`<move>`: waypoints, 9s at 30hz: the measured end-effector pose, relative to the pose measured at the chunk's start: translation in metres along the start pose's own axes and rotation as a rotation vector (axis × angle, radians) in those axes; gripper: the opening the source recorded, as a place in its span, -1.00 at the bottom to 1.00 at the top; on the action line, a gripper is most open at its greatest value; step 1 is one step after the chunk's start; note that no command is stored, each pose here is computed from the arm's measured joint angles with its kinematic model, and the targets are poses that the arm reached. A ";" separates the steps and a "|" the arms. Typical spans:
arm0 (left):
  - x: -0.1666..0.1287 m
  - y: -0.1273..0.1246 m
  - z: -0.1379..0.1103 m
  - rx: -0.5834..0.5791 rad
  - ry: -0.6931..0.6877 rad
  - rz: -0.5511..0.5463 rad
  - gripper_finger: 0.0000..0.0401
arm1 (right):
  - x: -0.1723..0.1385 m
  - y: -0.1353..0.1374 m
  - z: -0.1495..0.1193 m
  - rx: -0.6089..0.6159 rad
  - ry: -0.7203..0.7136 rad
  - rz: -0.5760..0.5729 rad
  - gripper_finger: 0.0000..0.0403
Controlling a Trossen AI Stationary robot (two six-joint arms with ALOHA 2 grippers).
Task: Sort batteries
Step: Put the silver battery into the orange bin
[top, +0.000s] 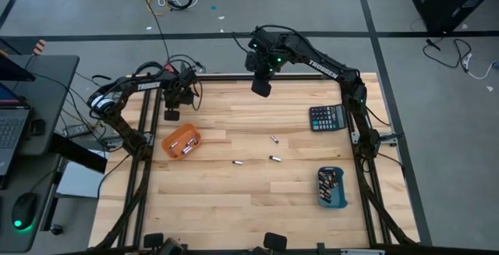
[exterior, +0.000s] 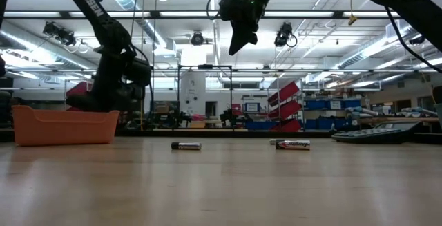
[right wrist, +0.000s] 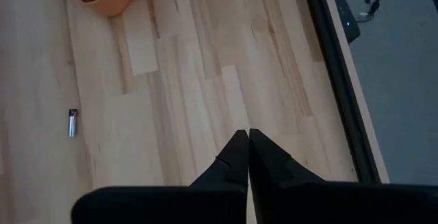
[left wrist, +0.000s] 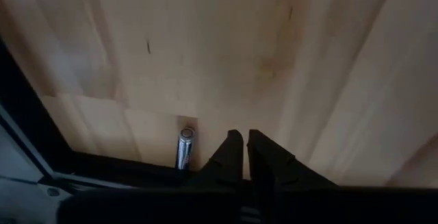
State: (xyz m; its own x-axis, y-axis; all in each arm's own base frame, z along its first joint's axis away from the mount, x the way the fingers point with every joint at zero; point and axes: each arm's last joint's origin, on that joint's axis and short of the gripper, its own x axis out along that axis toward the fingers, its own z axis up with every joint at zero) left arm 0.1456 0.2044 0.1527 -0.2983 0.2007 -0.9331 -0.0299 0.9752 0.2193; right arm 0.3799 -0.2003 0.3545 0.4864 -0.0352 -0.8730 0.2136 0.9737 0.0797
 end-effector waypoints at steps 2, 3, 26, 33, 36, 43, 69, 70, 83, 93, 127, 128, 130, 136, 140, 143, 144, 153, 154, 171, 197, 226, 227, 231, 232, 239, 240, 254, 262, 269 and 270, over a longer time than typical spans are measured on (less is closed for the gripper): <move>0.000 0.000 0.000 -0.018 -0.002 0.003 -0.85 | 0.000 0.000 0.000 0.000 -0.001 0.000 -0.99; 0.000 0.001 0.000 -0.037 -0.006 0.006 -0.82 | 0.000 0.000 0.000 -0.001 -0.004 -0.001 -0.99; 0.004 0.006 0.002 -0.253 0.085 0.132 -0.12 | 0.000 0.002 0.003 0.096 -0.023 0.009 -0.99; 0.020 0.010 0.009 -0.268 0.112 0.145 -0.12 | 0.002 0.009 0.004 0.099 -0.021 0.017 -0.99; 0.028 0.011 0.014 -0.256 0.154 0.145 -0.12 | 0.002 0.013 0.005 0.102 -0.020 0.022 -0.99; 0.036 0.015 0.021 -0.281 0.212 0.141 -0.12 | 0.004 0.020 0.007 0.090 -0.029 0.029 -0.99; 0.040 0.019 0.017 -0.114 0.183 0.038 -0.69 | 0.004 0.021 0.010 0.072 -0.062 0.025 -0.99; 0.040 0.019 0.017 -0.108 0.183 0.038 -0.70 | 0.004 0.021 0.010 0.070 -0.062 0.025 -0.99; 0.013 0.035 0.034 -0.185 -0.018 -0.100 -0.97 | 0.004 0.021 0.010 0.047 -0.060 0.024 -0.99; 0.002 0.026 0.042 -0.146 -0.059 -0.182 -0.99 | 0.004 0.021 0.010 0.046 -0.060 0.024 -0.99; -0.154 -0.012 -0.059 -0.566 -1.118 0.376 -1.00 | 0.104 -0.014 0.030 0.324 -0.501 0.035 -0.99; -0.154 -0.015 -0.062 -0.569 -1.131 0.397 -1.00 | 0.104 -0.013 0.032 0.327 -0.513 0.061 -0.99; -0.150 -0.019 -0.066 -0.577 -1.114 0.443 -1.00 | 0.113 -0.010 0.039 0.323 -0.547 0.089 -0.99; -0.145 -0.021 -0.069 -0.596 -1.068 0.498 -1.00 | 0.140 -0.013 0.053 0.336 -0.548 0.169 -0.99; -0.138 -0.018 -0.060 -0.552 -1.059 0.425 -1.00 | 0.155 -0.011 0.057 0.290 -0.511 0.272 -0.99; -0.126 -0.018 -0.049 -0.446 -1.035 0.304 -1.00 | 0.152 -0.011 0.056 0.247 -0.480 0.339 -0.99; -0.122 -0.017 -0.045 -0.419 -1.017 0.281 -1.00 | 0.148 -0.014 0.054 0.246 -0.465 0.341 -0.99; -0.087 0.025 -0.004 -0.286 -0.807 0.121 -1.00 | 0.091 -0.034 0.030 0.244 -0.291 0.248 -0.99; -0.081 0.030 0.001 -0.237 -0.771 0.090 -1.00 | 0.085 -0.036 0.027 0.244 -0.270 0.229 -0.99; -0.029 0.109 0.074 0.003 -0.360 -0.081 -1.00 | 0.071 -0.039 0.010 0.189 -0.153 0.109 -0.99; -0.019 0.109 0.078 0.143 -0.349 -0.010 -0.46 | 0.075 -0.039 0.008 0.175 -0.142 0.110 -0.99; 0.008 0.097 0.079 0.178 -0.407 0.011 -0.75 | 0.077 -0.029 0.010 0.178 -0.130 0.127 -0.99; 0.007 0.096 0.080 0.181 -0.406 0.010 -0.79 | 0.077 -0.029 0.009 0.180 -0.126 0.128 -0.99; 0.007 0.096 0.081 0.157 -0.407 0.004 -0.91 | 0.077 -0.028 0.007 0.186 -0.105 0.131 -0.99; 0.007 0.096 0.081 0.139 -0.408 0.000 -0.92 | 0.077 -0.028 0.007 0.188 -0.101 0.132 -0.99; 0.007 0.090 0.082 0.085 -0.427 -0.068 -0.93 | 0.079 -0.019 0.005 0.177 -0.058 0.146 -0.99; 0.006 0.089 0.083 0.078 -0.431 -0.082 -0.91 | 0.080 -0.018 0.005 0.172 -0.058 0.147 -0.99; 0.007 0.087 0.086 0.014 -0.442 -0.097 -0.33 | 0.084 0.003 0.005 0.154 -0.009 0.173 -0.99; 0.016 0.087 0.080 0.043 -0.419 -0.077 -0.75 | 0.086 0.018 0.004 0.144 0.031 0.191 -0.99; 0.020 0.080 0.079 0.041 -0.354 -0.027 -0.96 | 0.069 0.036 0.008 0.111 -0.005 0.196 -0.99; 0.019 0.079 0.080 0.044 -0.349 -0.021 -0.97 | 0.063 0.039 0.009 0.112 -0.014 0.192 -0.99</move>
State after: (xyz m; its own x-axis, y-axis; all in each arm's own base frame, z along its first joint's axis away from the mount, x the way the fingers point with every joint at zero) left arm 0.2141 0.2930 0.1297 0.0459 0.1930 -0.9801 0.0105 0.9810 0.1936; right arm 0.4262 -0.1667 0.3064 0.5388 0.1448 -0.8299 0.2081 0.9317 0.2977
